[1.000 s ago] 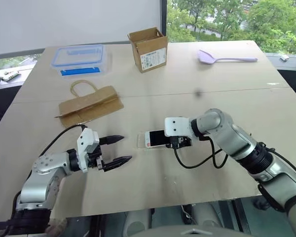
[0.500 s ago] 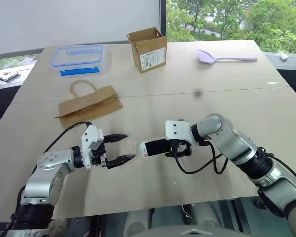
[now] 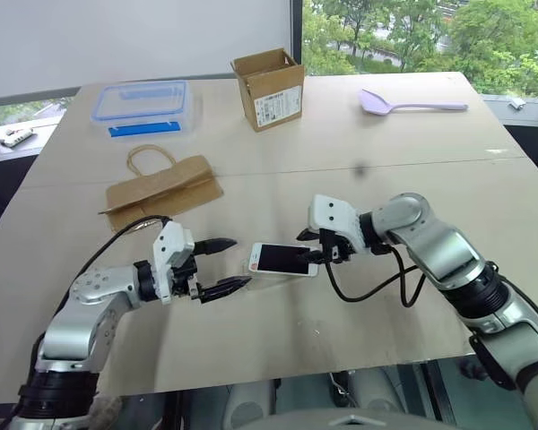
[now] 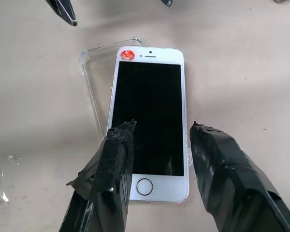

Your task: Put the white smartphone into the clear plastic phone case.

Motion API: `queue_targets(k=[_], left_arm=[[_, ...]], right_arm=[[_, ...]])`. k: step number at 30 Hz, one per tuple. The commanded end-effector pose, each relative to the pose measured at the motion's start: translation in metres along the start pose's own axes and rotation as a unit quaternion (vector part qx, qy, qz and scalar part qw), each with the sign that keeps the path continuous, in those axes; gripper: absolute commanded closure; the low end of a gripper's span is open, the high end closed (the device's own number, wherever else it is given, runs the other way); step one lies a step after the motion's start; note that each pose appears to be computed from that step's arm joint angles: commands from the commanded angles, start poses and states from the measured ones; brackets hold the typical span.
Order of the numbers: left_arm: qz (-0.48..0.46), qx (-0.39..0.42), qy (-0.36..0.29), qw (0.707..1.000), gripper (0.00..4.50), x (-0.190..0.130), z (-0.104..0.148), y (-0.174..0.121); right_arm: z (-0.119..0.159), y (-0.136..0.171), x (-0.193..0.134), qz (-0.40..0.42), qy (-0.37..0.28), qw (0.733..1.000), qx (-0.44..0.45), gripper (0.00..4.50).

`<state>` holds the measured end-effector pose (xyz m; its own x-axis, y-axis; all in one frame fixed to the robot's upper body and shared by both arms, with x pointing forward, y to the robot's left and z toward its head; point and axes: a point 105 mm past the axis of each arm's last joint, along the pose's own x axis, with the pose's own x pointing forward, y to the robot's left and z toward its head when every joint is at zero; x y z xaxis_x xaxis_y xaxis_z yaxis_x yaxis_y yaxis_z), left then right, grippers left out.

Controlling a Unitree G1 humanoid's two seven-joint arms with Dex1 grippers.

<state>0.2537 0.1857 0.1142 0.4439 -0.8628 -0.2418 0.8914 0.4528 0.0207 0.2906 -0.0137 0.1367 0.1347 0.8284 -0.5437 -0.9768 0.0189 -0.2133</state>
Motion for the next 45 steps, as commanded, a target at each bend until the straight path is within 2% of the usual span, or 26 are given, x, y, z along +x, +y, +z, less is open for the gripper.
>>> queue_targets(k=[1, 4, 5, 9, 18, 21, 22, 23, 30, 34, 39, 45], left_arm=[[0.0, 0.018, -0.009, 1.0, 0.0, -0.001, 0.015, -0.002], [0.001, 0.017, -0.008, 1.0, 0.0, -0.001, 0.017, -0.002], [0.001, 0.016, -0.007, 1.0, 0.0, -0.001, 0.017, -0.002], [0.002, 0.015, -0.006, 1.0, 0.0, -0.001, 0.016, -0.001], [0.011, 0.006, 0.004, 1.0, 0.0, -0.009, -0.003, -0.003], [0.013, 0.004, 0.011, 1.0, 0.0, -0.014, -0.012, -0.006], [0.013, 0.005, 0.014, 1.0, 0.0, -0.016, -0.014, -0.007], [0.013, 0.005, 0.015, 1.0, 0.0, -0.018, -0.016, -0.007], [0.013, 0.051, 0.058, 0.997, 0.0, -0.02, -0.048, -0.014], [0.046, 0.062, 0.059, 0.995, 0.0, -0.008, -0.053, 0.001], [0.055, 0.072, 0.041, 0.995, 0.0, 0.006, -0.046, 0.017], [0.026, 0.05, 0.017, 0.998, 0.0, 0.002, -0.04, 0.015]], right_arm=[[0.012, 0.003, 0.002, 0.019, -0.036, 0.999, 0.004, 1.66], [0.0, 0.009, 0.009, 0.028, -0.02, 0.999, 0.008, 0.2], [-0.002, 0.01, 0.011, 0.028, -0.016, 0.999, 0.008, 0.05], [-0.014, 0.006, 0.018, 0.01, 0.008, 1.0, 0.002, 0.05], [-0.024, 0.001, 0.031, 0.002, 0.023, 1.0, 0.003, 0.05], [-0.024, 0.003, 0.033, 0.007, 0.025, 1.0, -0.007, 0.86], [-0.025, 0.003, 0.033, 0.007, 0.026, 1.0, -0.011, 1.27], [-0.025, 0.002, 0.033, 0.007, 0.027, 1.0, -0.013, 1.45], [-0.023, -0.007, 0.017, -0.011, 0.023, 1.0, -0.019, 1.45], [-0.024, -0.01, 0.009, -0.017, 0.022, 0.999, -0.018, 1.45], [-0.031, -0.013, 0.001, -0.027, 0.044, 0.998, -0.032, 1.45], [-0.037, -0.01, -0.001, -0.02, 0.066, 0.996, -0.061, 1.45]])
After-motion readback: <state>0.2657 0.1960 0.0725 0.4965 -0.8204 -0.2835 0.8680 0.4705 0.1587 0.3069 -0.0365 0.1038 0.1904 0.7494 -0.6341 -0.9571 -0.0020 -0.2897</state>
